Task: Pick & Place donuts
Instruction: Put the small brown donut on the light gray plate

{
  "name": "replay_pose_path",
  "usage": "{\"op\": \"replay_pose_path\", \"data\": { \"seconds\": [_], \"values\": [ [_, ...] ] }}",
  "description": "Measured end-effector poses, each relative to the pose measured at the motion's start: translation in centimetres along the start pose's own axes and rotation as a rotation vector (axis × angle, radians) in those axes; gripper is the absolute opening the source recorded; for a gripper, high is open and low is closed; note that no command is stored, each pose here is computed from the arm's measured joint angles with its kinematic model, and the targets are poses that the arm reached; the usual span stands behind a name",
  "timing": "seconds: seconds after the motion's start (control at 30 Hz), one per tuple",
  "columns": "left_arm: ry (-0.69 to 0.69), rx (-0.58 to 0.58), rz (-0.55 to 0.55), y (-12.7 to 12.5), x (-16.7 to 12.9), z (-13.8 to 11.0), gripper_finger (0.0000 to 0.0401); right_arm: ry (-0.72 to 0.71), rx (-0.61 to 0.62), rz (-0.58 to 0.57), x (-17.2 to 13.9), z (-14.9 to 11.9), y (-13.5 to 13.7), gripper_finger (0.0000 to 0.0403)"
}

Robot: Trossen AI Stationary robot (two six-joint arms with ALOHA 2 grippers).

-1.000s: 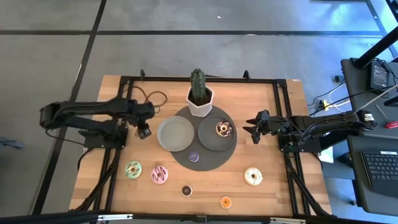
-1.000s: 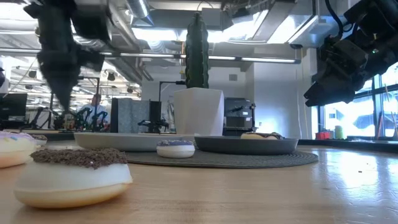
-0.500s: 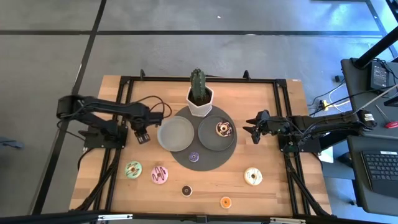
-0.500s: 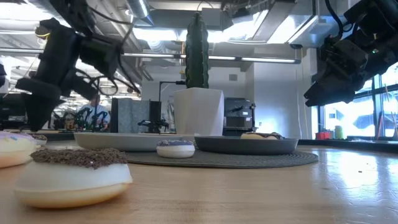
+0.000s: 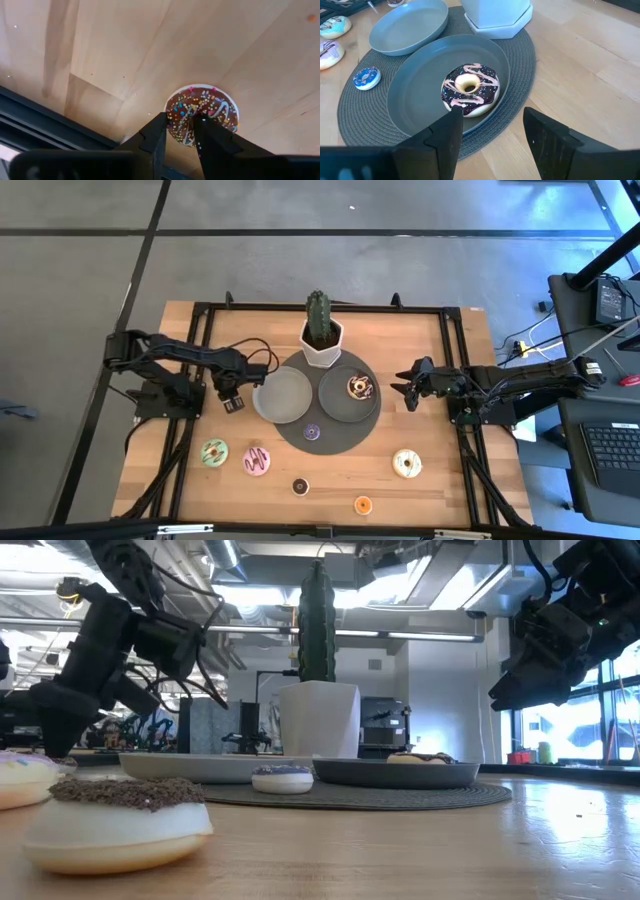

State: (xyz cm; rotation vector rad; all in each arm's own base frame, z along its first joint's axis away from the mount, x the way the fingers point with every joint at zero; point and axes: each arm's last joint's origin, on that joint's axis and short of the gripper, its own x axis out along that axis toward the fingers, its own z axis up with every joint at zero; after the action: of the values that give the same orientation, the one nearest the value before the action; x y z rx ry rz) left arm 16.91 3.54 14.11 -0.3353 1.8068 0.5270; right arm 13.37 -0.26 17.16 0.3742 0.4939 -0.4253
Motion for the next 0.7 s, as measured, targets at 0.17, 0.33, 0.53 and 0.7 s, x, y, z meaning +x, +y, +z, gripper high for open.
{"op": "replay_pose_path", "data": {
  "seconds": [0.17, 0.33, 0.53, 0.7],
  "values": [
    [0.004, 0.003, -0.002, 0.0, 0.0, 0.0, 0.0052, 0.0, 0.0, 0.0, 0.0, 0.0, 0.0, 0.0209],
    [0.017, 0.018, -0.01, 0.0, 0.0, -0.1, 0.0018, 0.0, 0.0, 0.0, 0.0, 0.0, 0.0, 0.0209],
    [0.057, 0.012, 0.054, 0.3, -2.1, -0.1, 0.0009, 0.0, 0.0, 0.0, 0.0, 0.0, 0.0, 0.0209],
    [-0.079, -0.03, 0.046, 0.4, -5.6, 1.1, 0.0017, 0.0, -0.003, 0.0, 0.0, 0.0, 0.0, 0.0209]
  ]
}}
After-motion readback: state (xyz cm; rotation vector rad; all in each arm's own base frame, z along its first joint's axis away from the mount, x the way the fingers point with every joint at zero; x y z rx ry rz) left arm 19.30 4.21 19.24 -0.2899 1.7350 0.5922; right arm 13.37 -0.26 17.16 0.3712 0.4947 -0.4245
